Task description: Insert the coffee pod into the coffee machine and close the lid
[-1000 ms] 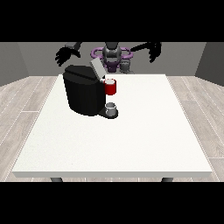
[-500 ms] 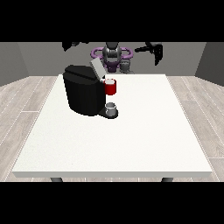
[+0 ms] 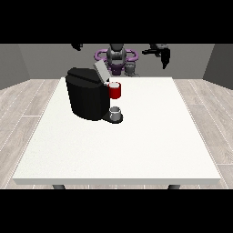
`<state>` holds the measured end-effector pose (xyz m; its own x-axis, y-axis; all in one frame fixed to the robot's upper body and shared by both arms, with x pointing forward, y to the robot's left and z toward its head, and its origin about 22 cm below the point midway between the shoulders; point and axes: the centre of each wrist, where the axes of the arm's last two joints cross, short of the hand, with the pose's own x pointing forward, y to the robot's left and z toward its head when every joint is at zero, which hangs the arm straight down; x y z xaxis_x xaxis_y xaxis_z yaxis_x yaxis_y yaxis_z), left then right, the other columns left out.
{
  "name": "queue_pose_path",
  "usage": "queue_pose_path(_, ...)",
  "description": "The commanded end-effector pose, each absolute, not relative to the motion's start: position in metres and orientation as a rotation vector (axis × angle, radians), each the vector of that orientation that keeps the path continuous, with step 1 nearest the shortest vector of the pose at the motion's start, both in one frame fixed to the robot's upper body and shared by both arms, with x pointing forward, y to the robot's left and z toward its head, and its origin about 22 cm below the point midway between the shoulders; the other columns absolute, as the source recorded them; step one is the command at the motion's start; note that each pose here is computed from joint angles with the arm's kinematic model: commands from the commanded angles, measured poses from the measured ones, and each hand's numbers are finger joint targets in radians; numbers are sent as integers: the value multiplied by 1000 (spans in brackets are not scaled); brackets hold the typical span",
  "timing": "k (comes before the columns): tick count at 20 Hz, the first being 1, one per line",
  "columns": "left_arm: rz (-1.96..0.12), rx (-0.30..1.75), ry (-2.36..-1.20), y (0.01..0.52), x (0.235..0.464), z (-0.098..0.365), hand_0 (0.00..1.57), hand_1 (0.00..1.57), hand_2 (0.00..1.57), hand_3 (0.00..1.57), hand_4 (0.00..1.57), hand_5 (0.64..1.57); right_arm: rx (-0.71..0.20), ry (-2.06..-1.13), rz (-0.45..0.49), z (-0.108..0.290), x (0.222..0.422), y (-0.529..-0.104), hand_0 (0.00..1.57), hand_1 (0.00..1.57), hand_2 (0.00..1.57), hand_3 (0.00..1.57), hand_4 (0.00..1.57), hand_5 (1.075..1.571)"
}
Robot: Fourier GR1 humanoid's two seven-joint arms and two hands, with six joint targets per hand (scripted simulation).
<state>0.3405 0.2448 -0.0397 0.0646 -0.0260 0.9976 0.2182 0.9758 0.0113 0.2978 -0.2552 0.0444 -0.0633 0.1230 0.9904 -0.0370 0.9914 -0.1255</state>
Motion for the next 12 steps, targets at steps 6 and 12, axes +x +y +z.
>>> queue_pose_path(6, -168, -203, -1539, 222, 319, -24, 0, 0, 0, 0, 0, 1571, -78, -1620, 152, 33, 318, -246, 0, 0, 0, 0, 0, 1571)
queue_pose_path(12, -163, -193, -1615, 233, 319, -1, 0, 0, 0, 0, 0, 1571, -28, -1682, 119, 62, 346, -239, 0, 0, 0, 0, 0, 1571)
